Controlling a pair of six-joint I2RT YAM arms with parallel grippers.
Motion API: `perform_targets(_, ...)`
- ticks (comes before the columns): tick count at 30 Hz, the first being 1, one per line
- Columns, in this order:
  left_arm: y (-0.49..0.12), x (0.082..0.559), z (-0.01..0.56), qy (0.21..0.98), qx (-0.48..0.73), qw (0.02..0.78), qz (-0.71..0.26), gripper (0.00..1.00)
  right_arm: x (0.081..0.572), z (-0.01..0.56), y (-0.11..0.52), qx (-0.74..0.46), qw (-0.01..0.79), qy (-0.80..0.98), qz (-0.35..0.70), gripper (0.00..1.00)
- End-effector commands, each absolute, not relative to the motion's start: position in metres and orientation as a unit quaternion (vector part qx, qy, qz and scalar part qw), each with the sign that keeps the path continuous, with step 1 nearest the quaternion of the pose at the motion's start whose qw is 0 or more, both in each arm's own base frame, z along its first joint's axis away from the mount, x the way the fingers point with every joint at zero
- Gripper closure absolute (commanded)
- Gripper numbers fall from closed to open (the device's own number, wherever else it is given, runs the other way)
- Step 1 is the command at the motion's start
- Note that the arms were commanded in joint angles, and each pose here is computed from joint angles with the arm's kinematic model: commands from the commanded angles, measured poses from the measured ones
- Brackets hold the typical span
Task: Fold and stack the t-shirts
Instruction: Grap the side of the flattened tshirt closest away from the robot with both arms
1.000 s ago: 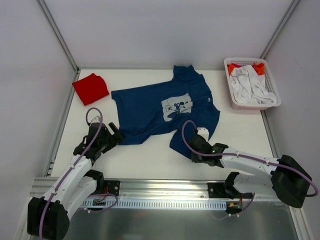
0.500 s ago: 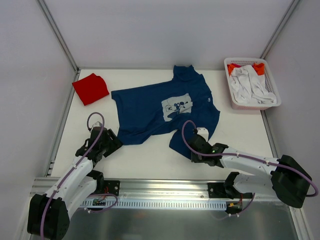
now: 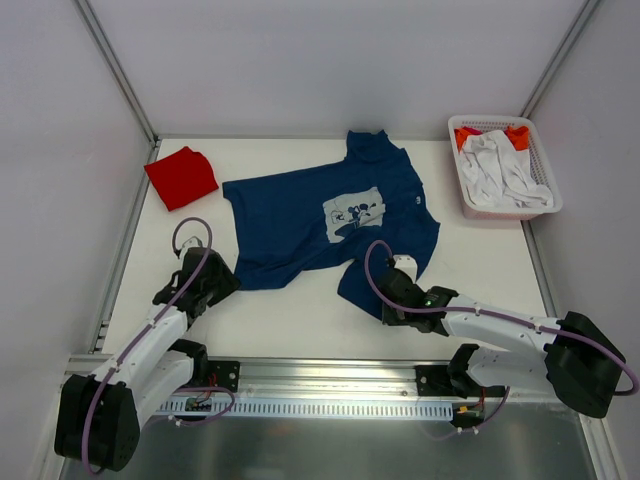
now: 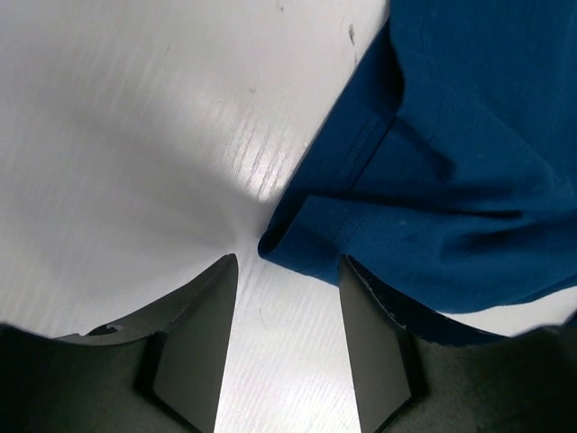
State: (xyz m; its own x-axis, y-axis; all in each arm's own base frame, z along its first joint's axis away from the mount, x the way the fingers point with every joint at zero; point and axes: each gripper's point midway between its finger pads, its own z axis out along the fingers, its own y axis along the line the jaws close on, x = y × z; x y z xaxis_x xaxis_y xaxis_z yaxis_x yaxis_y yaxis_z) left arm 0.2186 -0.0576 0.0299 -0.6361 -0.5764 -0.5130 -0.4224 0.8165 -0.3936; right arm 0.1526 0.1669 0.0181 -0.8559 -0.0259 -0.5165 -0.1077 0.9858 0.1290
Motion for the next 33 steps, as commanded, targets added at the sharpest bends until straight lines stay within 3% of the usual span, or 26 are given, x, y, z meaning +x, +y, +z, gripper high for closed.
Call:
perform_targets(1,-0.049,0.239,0.049,0.885,-0.272,0.364,-0.103,0.52,0.155,0.03,0.177,-0.035,0.273,0.956,0.101,1.0)
perform_targets(33,-0.074,0.236,0.036,0.874,-0.288,0.347,-0.183,0.66,0.154,0.028,0.177,-0.036,0.272,0.956,0.101,1.0)
